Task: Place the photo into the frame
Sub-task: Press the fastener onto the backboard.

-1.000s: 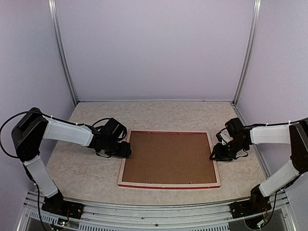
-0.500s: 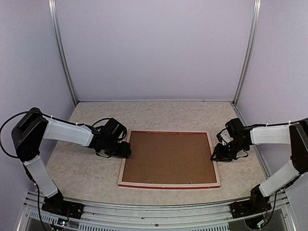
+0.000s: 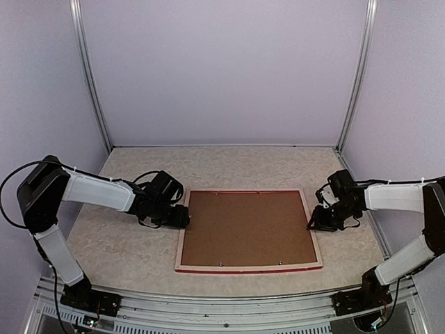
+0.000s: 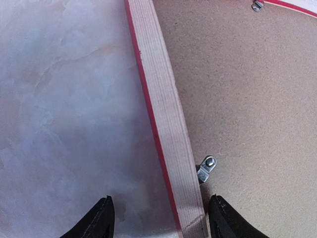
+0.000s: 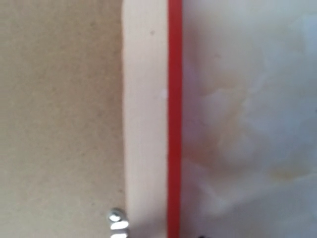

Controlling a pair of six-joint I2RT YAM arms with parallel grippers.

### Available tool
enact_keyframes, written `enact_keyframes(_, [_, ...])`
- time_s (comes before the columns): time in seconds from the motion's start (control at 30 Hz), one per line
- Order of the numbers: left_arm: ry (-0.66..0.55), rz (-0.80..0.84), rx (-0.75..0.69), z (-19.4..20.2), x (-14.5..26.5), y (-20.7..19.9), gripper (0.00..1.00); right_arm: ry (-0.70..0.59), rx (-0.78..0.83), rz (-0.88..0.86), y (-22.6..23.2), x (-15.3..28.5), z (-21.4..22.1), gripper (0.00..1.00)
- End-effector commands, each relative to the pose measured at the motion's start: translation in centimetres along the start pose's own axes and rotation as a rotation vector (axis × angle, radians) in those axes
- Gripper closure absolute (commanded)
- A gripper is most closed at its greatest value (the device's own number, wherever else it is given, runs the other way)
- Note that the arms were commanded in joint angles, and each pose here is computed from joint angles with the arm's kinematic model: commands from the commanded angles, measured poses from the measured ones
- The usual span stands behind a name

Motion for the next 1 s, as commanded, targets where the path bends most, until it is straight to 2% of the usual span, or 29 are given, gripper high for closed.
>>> enact_keyframes(0.0, [0.004, -0.013, -0.009, 0.1, -0.3, -0.1, 0.36, -0.044, -0.007, -0.056, 0.5, 0.8, -0.4, 0.63])
enact_keyframes(0.1, [0.005, -0.016, -0.011, 0.1, -0.3, -0.1, 0.36, -0.048, -0.005, -0.066, 0.7, 0.9, -0.6, 0.59])
enact_keyframes(0.3, [0.007, -0.021, -0.011, 0.2, -0.4, 0.0, 0.36, -0.035, -0.006, -0.059, 0.5, 0.4, -0.4, 0.57])
enact_keyframes(0.97, [0.014, -0.024, -0.014, 0.3, -0.5, 0.1, 0.36, 0.024, -0.003, 0.017, -1.1, -1.3, 1.0, 0.65])
Point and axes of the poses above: each gripper's point midway between its finger pads, its own x axis back along the fingers, its own y axis along the line the jaws close on, z = x × y, the point moved 3 cm from there along x, back along the fingers, and after that the axes turned 6 degrees about x, right-handed, at the moved point
